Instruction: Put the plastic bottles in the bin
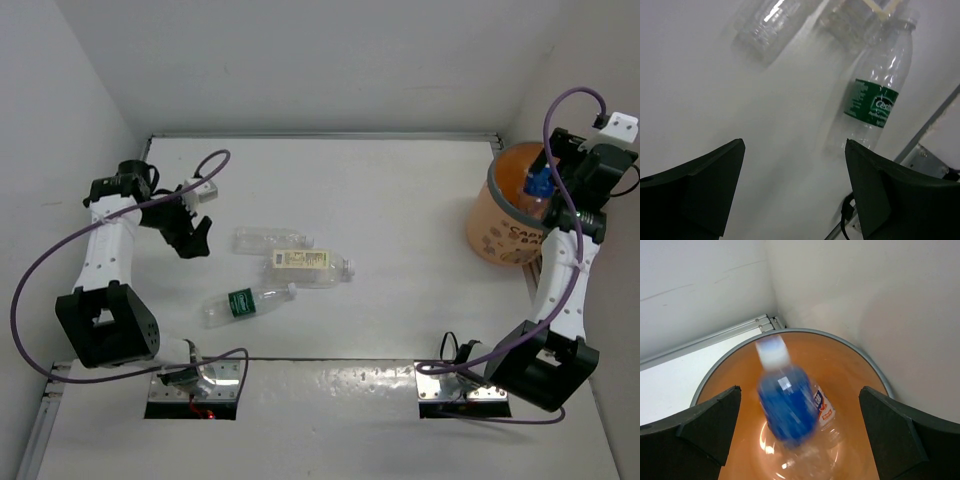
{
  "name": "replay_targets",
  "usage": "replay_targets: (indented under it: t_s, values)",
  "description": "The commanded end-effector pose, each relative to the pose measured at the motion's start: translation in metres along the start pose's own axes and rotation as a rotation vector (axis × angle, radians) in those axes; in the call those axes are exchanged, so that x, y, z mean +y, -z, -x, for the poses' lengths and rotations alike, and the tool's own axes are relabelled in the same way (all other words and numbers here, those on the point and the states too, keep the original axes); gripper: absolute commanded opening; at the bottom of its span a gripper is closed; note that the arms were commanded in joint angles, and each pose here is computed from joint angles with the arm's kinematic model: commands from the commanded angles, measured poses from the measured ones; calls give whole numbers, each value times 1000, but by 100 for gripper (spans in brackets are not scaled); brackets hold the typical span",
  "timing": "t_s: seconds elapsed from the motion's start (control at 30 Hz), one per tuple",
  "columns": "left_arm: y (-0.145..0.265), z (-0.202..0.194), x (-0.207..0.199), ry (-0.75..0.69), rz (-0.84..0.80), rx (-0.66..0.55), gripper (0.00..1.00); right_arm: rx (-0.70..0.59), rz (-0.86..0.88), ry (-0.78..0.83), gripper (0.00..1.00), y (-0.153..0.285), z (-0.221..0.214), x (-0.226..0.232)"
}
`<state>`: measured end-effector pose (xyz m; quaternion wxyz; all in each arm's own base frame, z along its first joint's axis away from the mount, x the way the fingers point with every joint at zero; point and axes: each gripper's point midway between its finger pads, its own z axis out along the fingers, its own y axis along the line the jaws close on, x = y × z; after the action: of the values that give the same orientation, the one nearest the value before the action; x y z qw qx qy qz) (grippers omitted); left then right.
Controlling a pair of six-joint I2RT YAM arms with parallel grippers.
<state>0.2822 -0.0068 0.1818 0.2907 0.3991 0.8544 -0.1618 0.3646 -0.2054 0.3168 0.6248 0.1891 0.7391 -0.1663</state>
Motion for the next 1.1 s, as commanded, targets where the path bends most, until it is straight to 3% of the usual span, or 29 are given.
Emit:
replay_targets:
  t_s: [0.0, 0.33, 0.83, 0.97, 1.07]
  values:
    - [-4, -20, -17, -83, -98, 38, 88, -74, 19, -27, 100, 9, 25, 4]
    - [-43, -77, -69, -163, -225, 209, 89, -133, 209, -79, 100, 55, 79, 39]
    - [-109, -124, -111, -167, -291, 320, 93, -54, 349, -75, 100, 82, 70, 63]
    - [-117, -124, -99, -152, -215, 341, 86, -48, 362, -66, 100, 84, 70, 66]
    - [-117, -130, -95, -158, -195, 366, 75, -38, 395, -62, 100, 88, 71, 72]
